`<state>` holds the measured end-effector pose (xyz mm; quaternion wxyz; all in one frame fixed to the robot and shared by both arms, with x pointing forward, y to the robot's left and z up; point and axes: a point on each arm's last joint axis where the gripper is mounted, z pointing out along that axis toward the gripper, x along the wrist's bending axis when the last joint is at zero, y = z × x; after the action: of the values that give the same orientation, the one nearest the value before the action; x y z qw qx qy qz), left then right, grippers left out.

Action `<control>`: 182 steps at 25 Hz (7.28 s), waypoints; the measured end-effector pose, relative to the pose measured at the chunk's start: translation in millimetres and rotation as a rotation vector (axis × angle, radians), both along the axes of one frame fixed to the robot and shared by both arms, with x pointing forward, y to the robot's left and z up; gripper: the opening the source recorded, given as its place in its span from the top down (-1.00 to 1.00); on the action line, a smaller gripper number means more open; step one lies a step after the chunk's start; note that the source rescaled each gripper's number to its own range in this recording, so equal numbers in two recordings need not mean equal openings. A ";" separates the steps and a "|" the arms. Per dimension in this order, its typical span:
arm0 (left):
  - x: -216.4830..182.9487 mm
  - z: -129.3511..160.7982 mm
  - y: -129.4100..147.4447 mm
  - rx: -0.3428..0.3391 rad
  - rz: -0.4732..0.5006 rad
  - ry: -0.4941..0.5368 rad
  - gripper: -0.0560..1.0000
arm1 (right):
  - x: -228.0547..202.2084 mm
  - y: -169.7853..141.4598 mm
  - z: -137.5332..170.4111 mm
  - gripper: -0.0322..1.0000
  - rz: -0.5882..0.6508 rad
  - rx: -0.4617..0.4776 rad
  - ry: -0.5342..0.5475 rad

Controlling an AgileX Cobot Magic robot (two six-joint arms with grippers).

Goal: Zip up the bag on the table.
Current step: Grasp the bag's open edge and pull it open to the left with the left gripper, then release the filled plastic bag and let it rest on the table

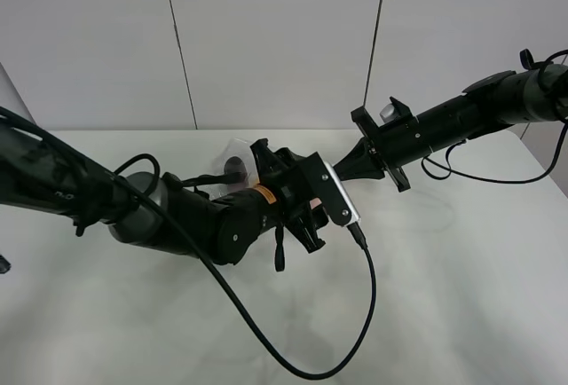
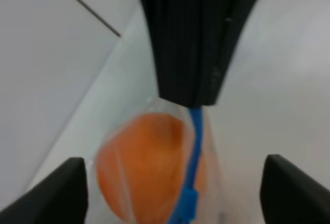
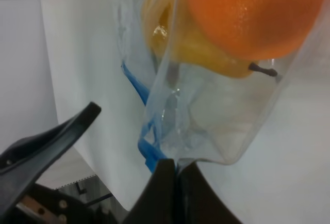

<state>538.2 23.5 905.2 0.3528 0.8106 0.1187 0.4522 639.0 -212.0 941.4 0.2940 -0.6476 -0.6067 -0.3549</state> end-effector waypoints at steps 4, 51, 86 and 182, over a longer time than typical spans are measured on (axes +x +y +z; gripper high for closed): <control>2.6 -9.2 0.1 0.001 0.014 -0.034 -0.34 | 0.0 0.0 0.0 0.94 -0.004 0.001 0.005; -32.1 -38.7 65.0 0.183 0.183 -0.153 0.89 | 0.0 4.4 0.8 0.94 -0.009 0.012 0.010; 19.6 -43.9 190.4 0.256 0.517 -0.117 0.89 | 2.3 3.6 0.3 0.94 -0.034 0.005 0.002; -53.2 126.0 289.6 -0.166 1.091 1.239 -1.00 | 2.9 2.6 0.2 0.94 -0.040 0.002 -0.001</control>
<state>484.9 313.1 1031.3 0.0133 0.7127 0.7010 0.0209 641.9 -209.5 941.6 0.2872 -0.6592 -0.5934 -0.3616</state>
